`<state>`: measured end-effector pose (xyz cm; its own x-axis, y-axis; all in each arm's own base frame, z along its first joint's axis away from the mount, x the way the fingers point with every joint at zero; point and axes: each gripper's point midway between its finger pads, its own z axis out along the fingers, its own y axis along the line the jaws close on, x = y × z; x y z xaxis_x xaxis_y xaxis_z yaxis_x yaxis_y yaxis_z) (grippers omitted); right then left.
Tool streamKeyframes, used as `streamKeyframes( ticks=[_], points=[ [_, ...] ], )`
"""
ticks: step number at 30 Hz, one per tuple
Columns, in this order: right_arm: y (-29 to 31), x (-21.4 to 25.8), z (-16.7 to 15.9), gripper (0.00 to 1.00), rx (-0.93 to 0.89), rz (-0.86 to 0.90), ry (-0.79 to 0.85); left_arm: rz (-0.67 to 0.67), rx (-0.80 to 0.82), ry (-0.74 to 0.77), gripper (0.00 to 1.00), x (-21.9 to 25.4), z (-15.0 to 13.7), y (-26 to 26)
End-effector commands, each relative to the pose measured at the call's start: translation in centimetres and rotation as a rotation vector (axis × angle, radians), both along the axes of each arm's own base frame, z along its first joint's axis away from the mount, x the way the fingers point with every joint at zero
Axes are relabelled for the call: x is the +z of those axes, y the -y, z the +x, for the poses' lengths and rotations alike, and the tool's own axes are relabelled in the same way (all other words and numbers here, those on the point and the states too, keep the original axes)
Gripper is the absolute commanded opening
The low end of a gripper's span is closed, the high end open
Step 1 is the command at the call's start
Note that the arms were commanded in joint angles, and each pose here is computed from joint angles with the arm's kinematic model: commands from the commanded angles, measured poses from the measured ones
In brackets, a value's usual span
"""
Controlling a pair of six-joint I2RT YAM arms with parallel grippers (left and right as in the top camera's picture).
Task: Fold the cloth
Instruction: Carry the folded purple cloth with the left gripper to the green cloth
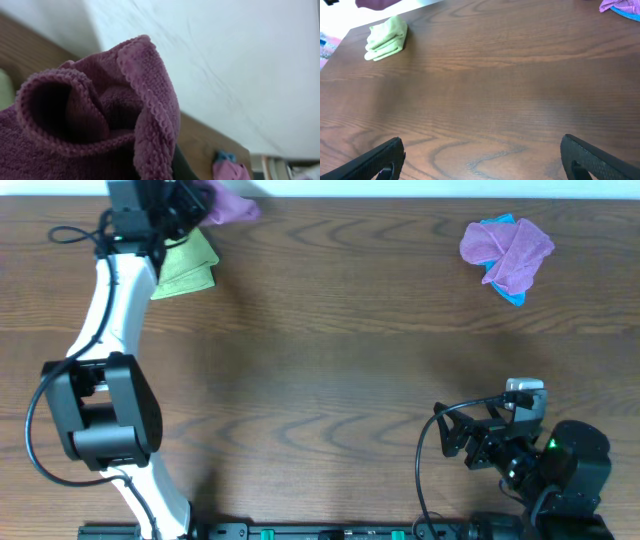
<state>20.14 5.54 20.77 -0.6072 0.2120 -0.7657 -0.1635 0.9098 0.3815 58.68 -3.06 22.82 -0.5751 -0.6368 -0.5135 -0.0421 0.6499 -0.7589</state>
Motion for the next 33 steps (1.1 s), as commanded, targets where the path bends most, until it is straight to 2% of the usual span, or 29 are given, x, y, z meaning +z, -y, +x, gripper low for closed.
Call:
streamKeyframes(
  ticks=[1,9,23,33],
  points=[
    [0.1,-0.2,0.0,0.99,-0.012,0.009,-0.008,0.083,0.061,0.04,0.06,0.4,1.0,-3.2],
    [0.1,-0.2,0.0,0.99,-0.012,0.009,-0.008,0.184,0.133,0.051,0.06,-0.1,1.2,-6.9],
    [0.1,-0.2,0.0,0.99,-0.011,0.009,-0.008,0.226,0.128,-0.043,0.06,-5.8,1.9,-7.5],
    [0.1,-0.2,0.0,0.99,-0.012,0.009,-0.008,0.293,0.141,-0.126,0.06,-7.8,0.8,-8.4]
  ],
)
